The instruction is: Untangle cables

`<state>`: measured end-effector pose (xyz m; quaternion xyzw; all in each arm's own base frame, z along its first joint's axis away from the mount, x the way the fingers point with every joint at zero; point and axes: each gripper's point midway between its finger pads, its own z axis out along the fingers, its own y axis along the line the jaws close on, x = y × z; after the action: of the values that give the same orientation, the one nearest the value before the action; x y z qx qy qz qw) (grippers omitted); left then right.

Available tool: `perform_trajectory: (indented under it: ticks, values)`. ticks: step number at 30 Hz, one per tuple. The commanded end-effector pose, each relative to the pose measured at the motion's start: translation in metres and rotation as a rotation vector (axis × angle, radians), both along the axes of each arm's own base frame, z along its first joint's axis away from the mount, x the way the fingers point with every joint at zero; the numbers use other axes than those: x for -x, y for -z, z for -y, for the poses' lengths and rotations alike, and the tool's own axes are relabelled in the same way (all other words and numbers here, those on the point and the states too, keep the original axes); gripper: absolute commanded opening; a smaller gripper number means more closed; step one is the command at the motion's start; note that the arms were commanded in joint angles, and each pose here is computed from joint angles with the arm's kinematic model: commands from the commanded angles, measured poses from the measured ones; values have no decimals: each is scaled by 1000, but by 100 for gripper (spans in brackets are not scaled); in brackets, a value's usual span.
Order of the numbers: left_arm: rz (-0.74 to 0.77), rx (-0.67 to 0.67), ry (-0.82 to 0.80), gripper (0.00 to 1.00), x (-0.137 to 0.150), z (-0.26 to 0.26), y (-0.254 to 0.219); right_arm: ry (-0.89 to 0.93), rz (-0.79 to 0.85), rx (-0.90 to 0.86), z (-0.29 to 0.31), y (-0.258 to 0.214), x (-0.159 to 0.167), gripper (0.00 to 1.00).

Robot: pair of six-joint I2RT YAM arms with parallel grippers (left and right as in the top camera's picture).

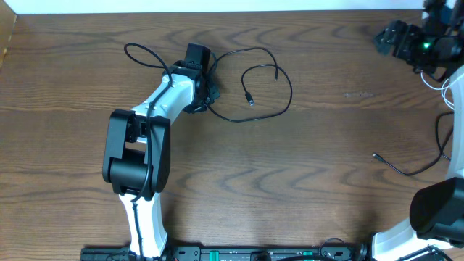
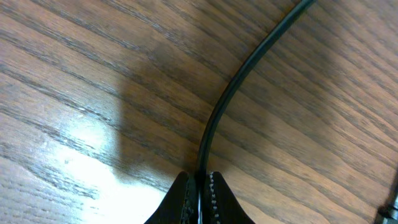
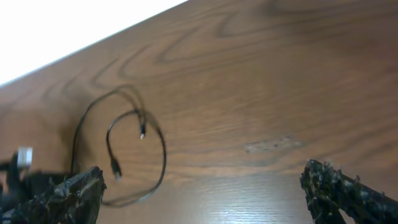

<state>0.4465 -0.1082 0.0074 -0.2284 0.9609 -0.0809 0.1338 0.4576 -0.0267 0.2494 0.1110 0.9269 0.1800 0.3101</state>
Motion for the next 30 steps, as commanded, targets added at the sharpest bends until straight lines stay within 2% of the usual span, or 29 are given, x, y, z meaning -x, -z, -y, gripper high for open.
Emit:
perform_trajectory:
  ticks: [1,6,9,12,14,20,22,30]
  values:
    - [89,64,13,7,-7,9,-45,-215,64,19,-38,-9,4,98]
    - [239,200,54,8,-6,27,-126,-515,154,3,-99,-17,16,98]
    - [318,265,23,7,0,30,-171,-681,216,-23,-137,-25,27,99]
    - [381,314,-26,8,7,28,-208,-779,257,-46,-167,-31,35,91]
    - [409,341,-52,7,12,27,-225,-829,284,-74,-185,-36,39,91]
    - [402,444,-162,7,25,28,-249,-1039,403,-183,-238,-58,65,89]
    - [382,491,-181,8,28,33,-251,-1070,415,-180,-251,-59,70,83]
    - [267,674,-293,8,36,50,-256,-1178,430,-202,-297,-50,82,79]
